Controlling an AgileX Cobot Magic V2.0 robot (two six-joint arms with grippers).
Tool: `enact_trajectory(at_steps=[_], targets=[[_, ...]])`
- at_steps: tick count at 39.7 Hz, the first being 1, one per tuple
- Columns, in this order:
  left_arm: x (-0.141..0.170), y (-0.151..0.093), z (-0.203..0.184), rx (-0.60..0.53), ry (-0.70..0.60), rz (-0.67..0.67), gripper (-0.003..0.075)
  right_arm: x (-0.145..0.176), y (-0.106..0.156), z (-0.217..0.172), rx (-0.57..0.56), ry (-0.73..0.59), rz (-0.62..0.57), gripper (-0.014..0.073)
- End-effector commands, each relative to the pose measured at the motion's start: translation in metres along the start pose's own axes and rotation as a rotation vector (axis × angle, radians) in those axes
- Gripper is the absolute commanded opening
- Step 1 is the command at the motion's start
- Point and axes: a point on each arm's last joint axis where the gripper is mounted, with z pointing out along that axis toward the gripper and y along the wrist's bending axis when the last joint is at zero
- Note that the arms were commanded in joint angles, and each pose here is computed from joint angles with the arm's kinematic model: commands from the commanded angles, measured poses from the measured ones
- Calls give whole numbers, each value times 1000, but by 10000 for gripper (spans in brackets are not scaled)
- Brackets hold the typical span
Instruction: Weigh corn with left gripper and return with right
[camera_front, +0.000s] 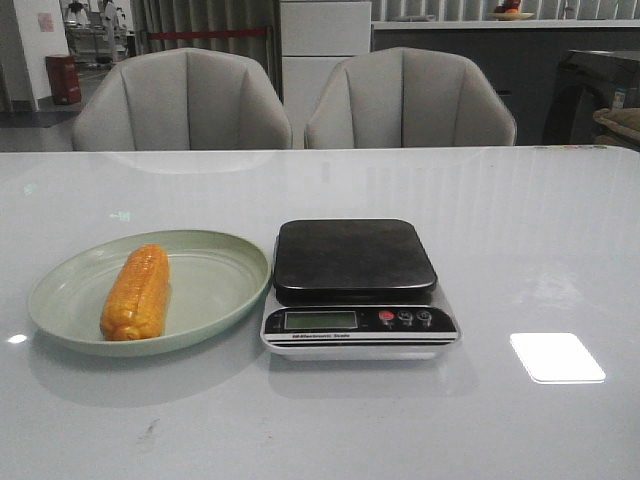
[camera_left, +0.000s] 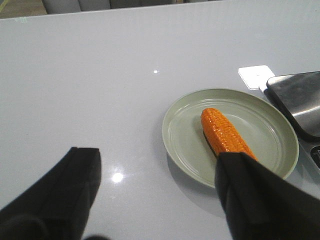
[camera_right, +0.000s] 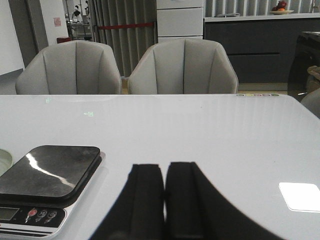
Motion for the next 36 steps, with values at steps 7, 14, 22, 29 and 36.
enact_trajectory(at_steps=[7, 14, 22, 29, 36], targets=[[-46, -10, 41, 54, 24, -57, 577, -4, 1, -1, -6, -84, -21, 176], [-53, -30, 88, 118, 155, -45, 577, -5, 1, -1, -7, -89, -21, 176], [-51, -54, 148, 152, 308, -90, 577, -5, 1, -1, -7, -89, -21, 176], [-43, -65, 185, 154, 429, -111, 577, -5, 1, -1, -7, -89, -21, 176], [-29, -69, 211, 143, 557, -106, 577, -5, 1, -1, -7, -89, -21, 176]])
